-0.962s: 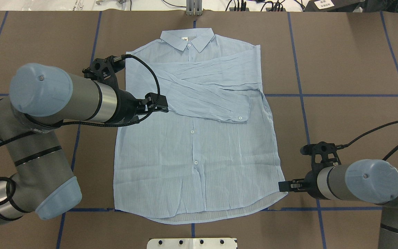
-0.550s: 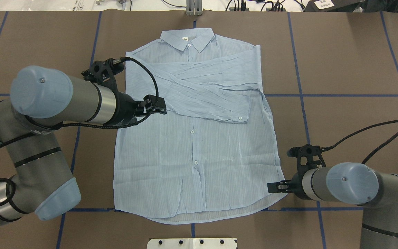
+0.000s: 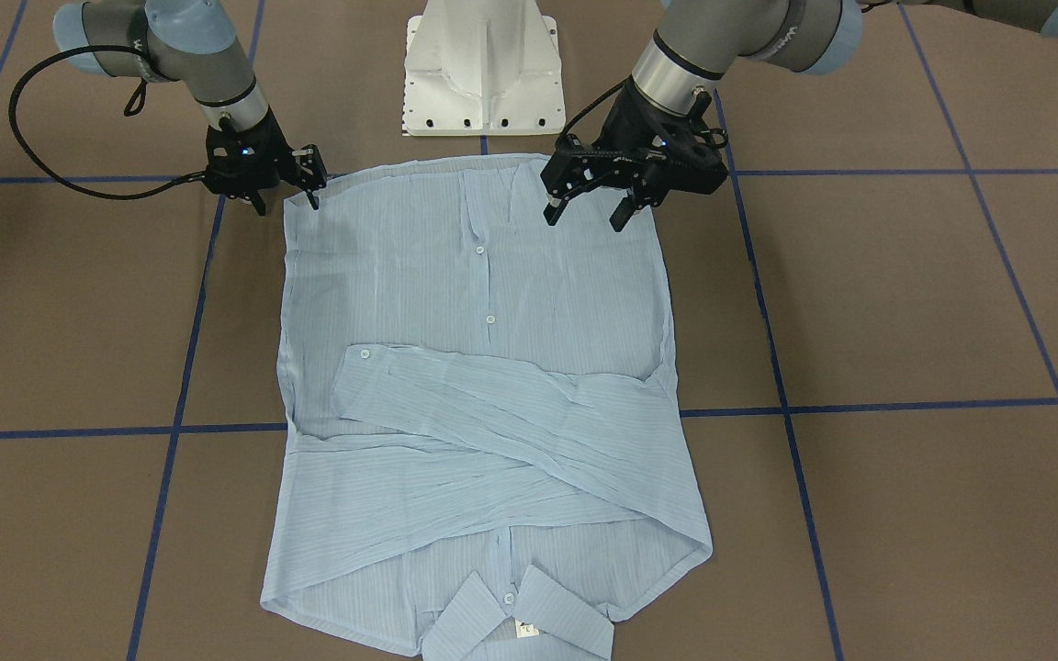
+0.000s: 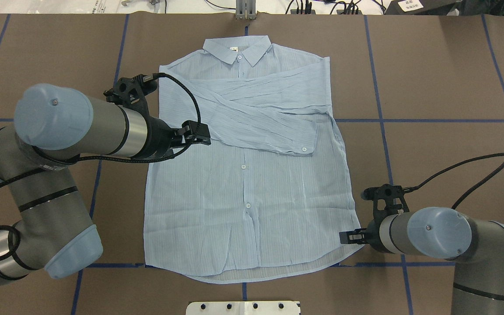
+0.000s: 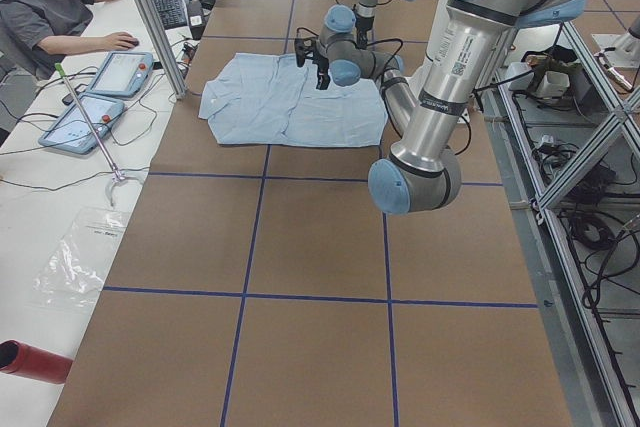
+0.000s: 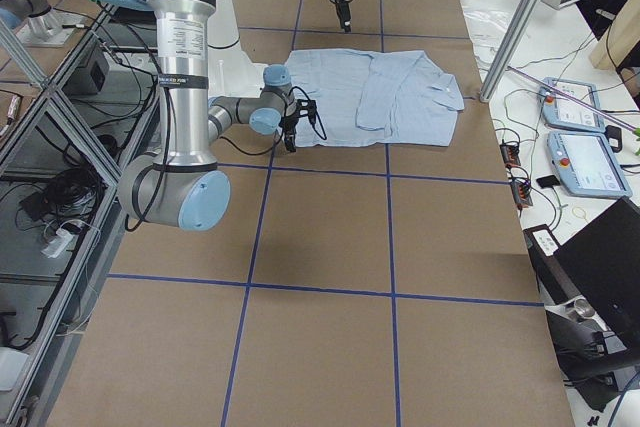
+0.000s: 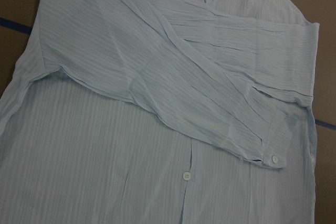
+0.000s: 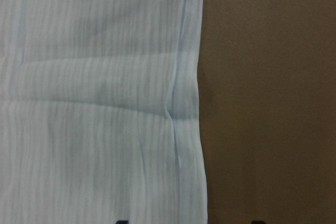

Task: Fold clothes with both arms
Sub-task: 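Lower the left gripper to its hem corner while the right gripper waits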

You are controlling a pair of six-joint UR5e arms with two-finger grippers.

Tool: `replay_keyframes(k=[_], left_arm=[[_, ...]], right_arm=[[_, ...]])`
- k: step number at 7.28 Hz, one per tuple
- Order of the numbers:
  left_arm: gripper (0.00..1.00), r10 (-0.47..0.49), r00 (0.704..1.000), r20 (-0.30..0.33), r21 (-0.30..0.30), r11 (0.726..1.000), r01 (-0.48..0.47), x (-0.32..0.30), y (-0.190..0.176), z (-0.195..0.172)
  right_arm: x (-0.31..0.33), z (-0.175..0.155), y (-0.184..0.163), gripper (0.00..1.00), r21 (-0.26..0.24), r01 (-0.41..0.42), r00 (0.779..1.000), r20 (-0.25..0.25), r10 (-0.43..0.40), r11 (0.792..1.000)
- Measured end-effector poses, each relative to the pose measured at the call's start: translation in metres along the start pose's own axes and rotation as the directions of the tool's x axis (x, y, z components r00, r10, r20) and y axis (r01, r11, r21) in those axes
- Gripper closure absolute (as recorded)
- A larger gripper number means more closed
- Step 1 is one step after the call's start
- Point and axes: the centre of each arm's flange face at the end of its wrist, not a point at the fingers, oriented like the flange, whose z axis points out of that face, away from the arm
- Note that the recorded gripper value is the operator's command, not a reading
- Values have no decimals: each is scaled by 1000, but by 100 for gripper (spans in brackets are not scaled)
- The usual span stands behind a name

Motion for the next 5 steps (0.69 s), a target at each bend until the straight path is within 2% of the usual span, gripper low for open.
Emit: replay_keyframes(k=[3,5], left_arm=[[0,-1,1000,4,0,1000,1,-1,0,1],[0,-1,1000,7,0,1000,1,-2,-1,2]], right_arm=[[1,1,0,56,-3,0,1000,-5,0,1000],[1,0,0,62,-4,0,1000,-5,0,1000]])
